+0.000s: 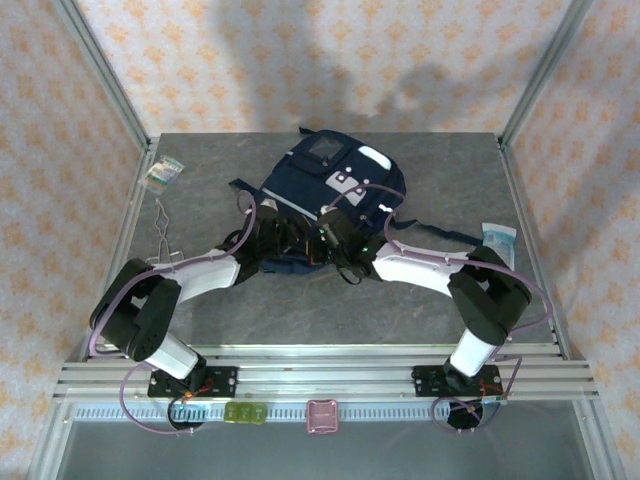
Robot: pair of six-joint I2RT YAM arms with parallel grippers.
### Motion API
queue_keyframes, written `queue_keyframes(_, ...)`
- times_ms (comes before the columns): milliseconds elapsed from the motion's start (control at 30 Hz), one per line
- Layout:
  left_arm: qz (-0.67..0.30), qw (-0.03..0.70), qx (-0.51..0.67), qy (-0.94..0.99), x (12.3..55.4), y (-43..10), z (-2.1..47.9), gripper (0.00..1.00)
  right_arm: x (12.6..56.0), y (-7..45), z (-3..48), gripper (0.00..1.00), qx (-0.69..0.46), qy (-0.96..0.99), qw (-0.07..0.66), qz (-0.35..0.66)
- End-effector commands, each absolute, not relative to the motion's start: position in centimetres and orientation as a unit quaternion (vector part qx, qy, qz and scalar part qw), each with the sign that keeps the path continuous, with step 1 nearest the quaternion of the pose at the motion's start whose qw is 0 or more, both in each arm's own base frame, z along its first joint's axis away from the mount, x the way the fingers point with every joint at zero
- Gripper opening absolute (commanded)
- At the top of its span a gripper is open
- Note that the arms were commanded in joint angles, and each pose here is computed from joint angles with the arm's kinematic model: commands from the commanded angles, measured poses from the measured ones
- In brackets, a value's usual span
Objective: Pack the student bag
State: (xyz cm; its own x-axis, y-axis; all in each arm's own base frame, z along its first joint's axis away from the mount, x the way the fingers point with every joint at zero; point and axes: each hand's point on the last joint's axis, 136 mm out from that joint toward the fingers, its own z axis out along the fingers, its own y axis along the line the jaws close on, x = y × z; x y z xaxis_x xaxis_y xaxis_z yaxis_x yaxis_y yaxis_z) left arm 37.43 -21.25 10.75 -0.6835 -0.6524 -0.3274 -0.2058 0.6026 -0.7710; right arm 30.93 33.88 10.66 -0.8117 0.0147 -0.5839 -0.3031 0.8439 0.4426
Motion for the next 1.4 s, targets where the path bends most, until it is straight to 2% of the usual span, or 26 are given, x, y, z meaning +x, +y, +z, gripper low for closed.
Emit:
queue_keyframes(0, -0.387, 0.32, -0.251, 0.827, 38.8, -22.2, 12.0, 0.35, 30.9, 35.5, 11.8, 0.0, -0.09, 0.902, 0.298, 0.299)
queue_keyframes(33, -0.388, 0.318, -0.249, 0.828, 38.9, -22.4, 11.9, 0.19, 30.8, 35.4, 11.6, 0.0, -0.09, 0.904, 0.297, 0.295)
queue_keyframes(100, -0.389, 0.318, -0.244, 0.829, 39.1, -22.6, 11.9, 0.0, 30.9, 35.0, 11.5, 0.0, -0.089, 0.907, 0.299, 0.283)
queue_keyframes(267, -0.384, 0.322, -0.24, 0.831, 39.1, -22.3, 12.2, 0.0, 31.1, 32.6, 10.5, 0.0, -0.086, 0.923, 0.303, 0.222)
queue_keyframes(467, -0.369, 0.333, -0.245, 0.832, 38.9, -20.2, 12.3, 0.0, 31.8, 26.3, 8.8, 0.0, -0.05, 0.941, 0.302, 0.143)
queue_keyframes(600, -0.359, 0.338, -0.245, 0.835, 38.8, -19.1, 12.4, 0.0, 33.7, 20.9, 8.6, 0.0, 0.004, 0.944, 0.316, 0.099)
queue_keyframes(700, -0.353, 0.335, -0.237, 0.841, 38.5, -19.0, 12.1, 0.0, 35.8, 19.1, 9.5, 0.0, 0.034, 0.938, 0.335, 0.089)
queue_keyframes(833, -0.349, 0.33, -0.239, 0.844, 38.2, -18.9, 11.6, 0.0, 37.9, 19.4, 10.6, 0.0, 0.051, 0.932, 0.35, 0.08)
queue_keyframes(1033, -0.332, 0.344, -0.238, 0.846, 38.6, -17.9, 12.1, 0.0, 38.6, 20.4, 11.2, 0.0, 0.063, 0.928, 0.352, 0.104)
queue_keyframes(1200, -0.292, 0.367, -0.242, 0.849, 40.9, -15.1, 13.5, 0.0, 38.4, 21.7, 13.4, 0.0, 0.062, 0.917, 0.363, 0.156)
queue_keyframes(1367, -0.263, 0.389, -0.242, 0.849, 43.8, -13.0, 15.0, 0.0, 38.5, 23.2, 13.3, 0.0, 0.062, 0.913, 0.355, 0.193)
